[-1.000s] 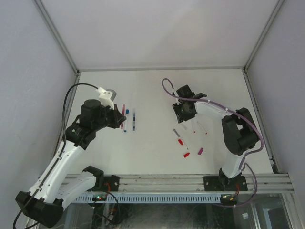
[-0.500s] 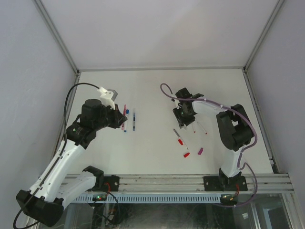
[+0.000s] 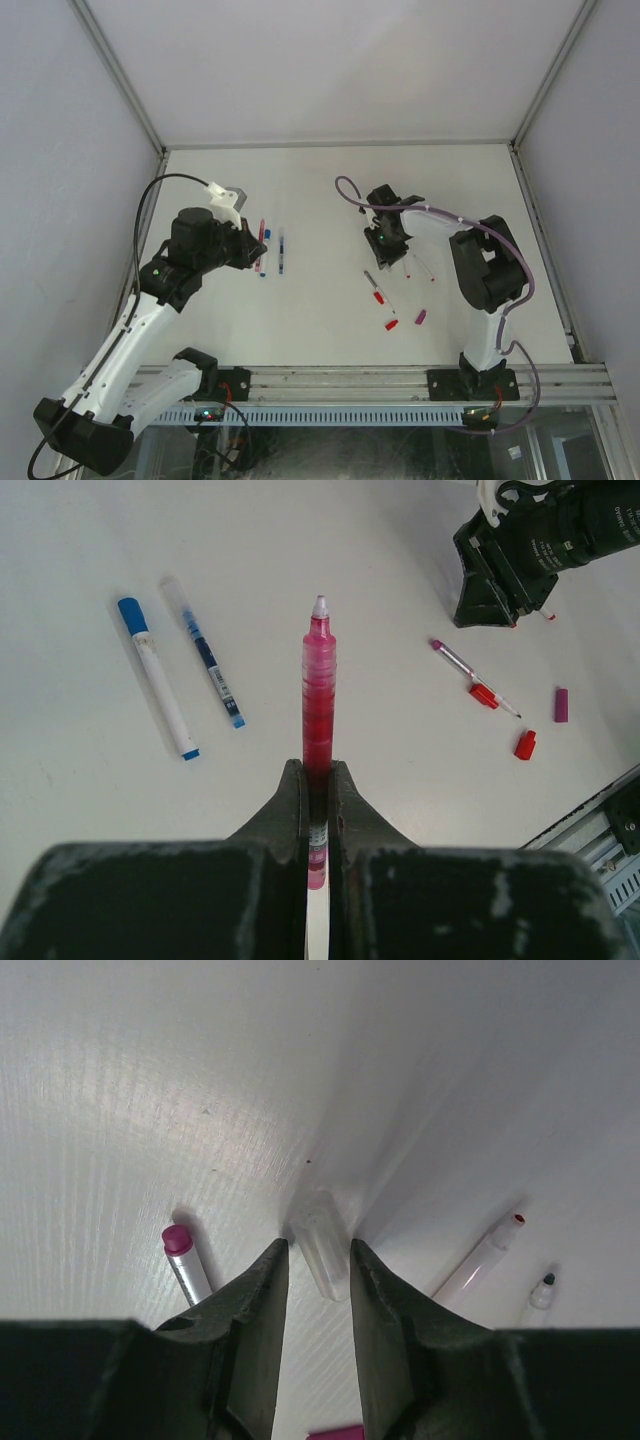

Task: Insert the pens into the pen caps
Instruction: Insert the pen cap onto the pen.

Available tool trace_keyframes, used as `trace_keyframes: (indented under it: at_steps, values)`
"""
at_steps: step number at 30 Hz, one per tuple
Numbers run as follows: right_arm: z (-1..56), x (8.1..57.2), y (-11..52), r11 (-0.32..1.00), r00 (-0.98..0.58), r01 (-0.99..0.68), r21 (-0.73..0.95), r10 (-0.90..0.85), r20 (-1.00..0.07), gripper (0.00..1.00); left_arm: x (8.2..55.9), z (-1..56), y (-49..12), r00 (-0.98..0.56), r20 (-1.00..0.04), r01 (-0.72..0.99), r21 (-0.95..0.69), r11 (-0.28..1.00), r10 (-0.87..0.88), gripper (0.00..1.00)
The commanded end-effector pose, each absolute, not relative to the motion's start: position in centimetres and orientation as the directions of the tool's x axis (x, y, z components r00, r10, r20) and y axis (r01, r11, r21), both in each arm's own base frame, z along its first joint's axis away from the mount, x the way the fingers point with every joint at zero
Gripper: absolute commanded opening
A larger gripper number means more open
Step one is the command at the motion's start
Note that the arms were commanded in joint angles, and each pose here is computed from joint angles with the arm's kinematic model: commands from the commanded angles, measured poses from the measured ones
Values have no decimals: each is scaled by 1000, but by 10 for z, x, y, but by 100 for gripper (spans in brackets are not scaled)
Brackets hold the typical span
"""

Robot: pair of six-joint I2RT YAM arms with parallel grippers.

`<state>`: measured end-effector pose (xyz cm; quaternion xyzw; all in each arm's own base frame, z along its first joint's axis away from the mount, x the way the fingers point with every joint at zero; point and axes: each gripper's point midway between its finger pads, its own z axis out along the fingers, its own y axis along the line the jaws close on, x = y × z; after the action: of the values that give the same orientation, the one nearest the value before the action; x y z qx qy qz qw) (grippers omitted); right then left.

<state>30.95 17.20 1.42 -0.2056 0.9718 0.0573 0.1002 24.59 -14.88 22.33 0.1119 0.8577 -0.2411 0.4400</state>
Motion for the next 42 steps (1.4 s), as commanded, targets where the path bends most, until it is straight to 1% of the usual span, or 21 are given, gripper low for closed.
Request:
trace_keyframes:
  at_steps: [1, 4, 7, 9, 13, 16, 18, 19, 21, 24, 25, 28, 31, 34, 38, 42]
  values:
    - [18, 322, 171, 913, -891, -407, 43, -386, -239, 29, 250, 233, -149, -544, -839, 425, -300, 854, -25, 0]
    - [15, 320, 169, 914, -894, -405, 34, -388, -224, 21, 251, 234, -146, -538, -843, 415, -293, 861, -28, 0]
    - [16, 318, 168, 917, -897, -399, 32, -382, -222, 7, 251, 234, -145, -536, -844, 406, -293, 866, -34, 0]
    - [21, 317, 172, 911, -893, -409, 62, -385, -234, 0, 251, 235, -145, -540, -840, 407, -307, 860, -44, 0]
    - [46, 321, 172, 915, -887, -390, 98, -346, -306, 0, 253, 239, -142, -527, -845, 398, -344, 850, -95, 0]
    - [81, 326, 175, 911, -854, -383, 151, -288, -433, 0, 254, 244, -143, -516, -849, 409, -362, 838, -114, 1]
    - [101, 323, 178, 894, -819, -409, 182, -271, -506, 0, 254, 245, -144, -517, -848, 421, -373, 827, -119, 9]
    - [110, 321, 179, 887, -798, -421, 191, -262, -543, 0, 253, 245, -144, -517, -847, 426, -379, 822, -122, 9]
    - [131, 319, 183, 870, -749, -448, 207, -239, -617, 0, 253, 245, -145, -518, -845, 430, -390, 814, -131, 1]
    - [160, 310, 192, 825, -672, -505, 256, -189, -716, 0, 253, 245, -141, -512, -847, 416, -392, 821, -145, 0]
    - [175, 309, 198, 798, -625, -539, 269, -165, -763, 0, 253, 247, -141, -505, -851, 418, -389, 821, -145, 0]
    - [206, 291, 209, 725, -519, -616, 309, -77, -851, 0, 254, 249, -136, -488, -860, 403, -375, 835, -151, 0]
    - [232, 278, 213, 674, -435, -663, 326, 7, -901, 0, 252, 254, -131, -448, -881, 404, -350, 845, -151, 0]
    - [248, 268, 214, 643, -388, -681, 350, 89, -917, 0, 249, 264, -130, -401, -899, 416, -348, 840, -175, 0]
    - [264, 256, 216, 598, -355, -704, 384, 172, -919, 0, 245, 271, -140, -383, -902, 467, -374, 801, -198, 0]
    - [276, 244, 216, 561, -322, -727, 396, 231, -918, 0, 237, 278, -157, -382, -900, 546, -402, 735, -208, 0]
